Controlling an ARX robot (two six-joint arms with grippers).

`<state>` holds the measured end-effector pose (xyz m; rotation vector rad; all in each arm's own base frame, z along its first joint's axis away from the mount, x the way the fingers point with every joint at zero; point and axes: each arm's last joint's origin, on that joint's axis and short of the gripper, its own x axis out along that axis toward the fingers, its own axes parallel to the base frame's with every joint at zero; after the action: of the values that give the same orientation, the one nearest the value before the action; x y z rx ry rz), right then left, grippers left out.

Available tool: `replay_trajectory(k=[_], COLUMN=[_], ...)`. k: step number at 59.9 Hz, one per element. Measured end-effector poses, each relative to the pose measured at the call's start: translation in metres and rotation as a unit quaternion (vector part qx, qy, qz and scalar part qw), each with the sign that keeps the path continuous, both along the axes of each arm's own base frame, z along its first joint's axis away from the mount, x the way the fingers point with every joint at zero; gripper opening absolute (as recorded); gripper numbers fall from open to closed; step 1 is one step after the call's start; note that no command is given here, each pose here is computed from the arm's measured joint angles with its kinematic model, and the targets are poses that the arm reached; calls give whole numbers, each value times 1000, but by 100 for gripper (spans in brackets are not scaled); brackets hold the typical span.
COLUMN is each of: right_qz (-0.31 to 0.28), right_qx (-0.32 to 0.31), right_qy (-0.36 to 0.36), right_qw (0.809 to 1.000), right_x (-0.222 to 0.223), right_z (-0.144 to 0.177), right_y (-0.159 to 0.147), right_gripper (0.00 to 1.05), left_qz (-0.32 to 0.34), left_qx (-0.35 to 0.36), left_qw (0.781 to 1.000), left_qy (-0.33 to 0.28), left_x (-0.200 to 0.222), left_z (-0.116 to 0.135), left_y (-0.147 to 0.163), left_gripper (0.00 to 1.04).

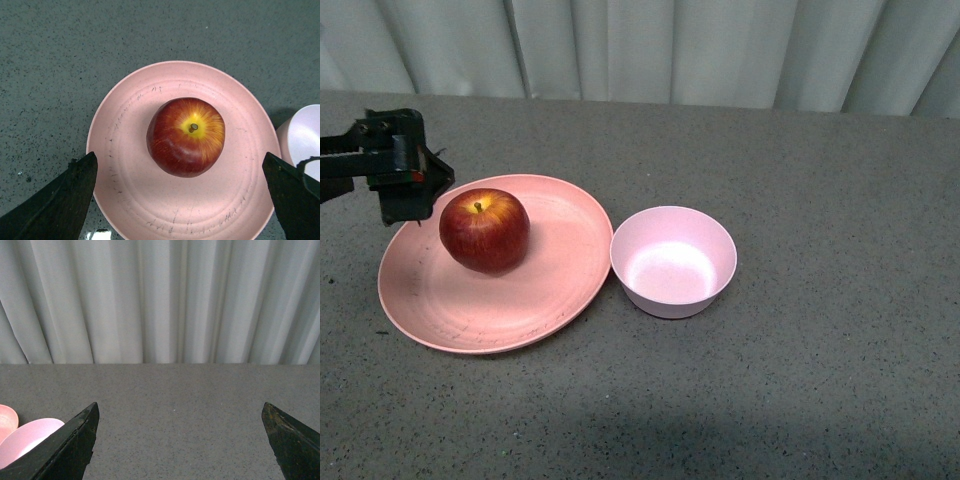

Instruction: Move apple from plate to bowl

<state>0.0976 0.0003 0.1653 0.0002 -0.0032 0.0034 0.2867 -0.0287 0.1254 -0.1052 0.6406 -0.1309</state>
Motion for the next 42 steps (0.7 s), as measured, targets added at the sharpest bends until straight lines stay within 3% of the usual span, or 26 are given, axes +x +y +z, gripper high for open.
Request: replay_trajectory(k=[42], right_qz=[0], right_qx=[0], right_qy=[0], right_qw=[1000], right_x=[0], right_z=[0], right_y=[0], right_gripper=[95], left_qz=[-42], left_qx=[17], left_qw=[998], left_qy=[32], left_x=[37], left_z=[-20], left_y=[-29], left_gripper=[98])
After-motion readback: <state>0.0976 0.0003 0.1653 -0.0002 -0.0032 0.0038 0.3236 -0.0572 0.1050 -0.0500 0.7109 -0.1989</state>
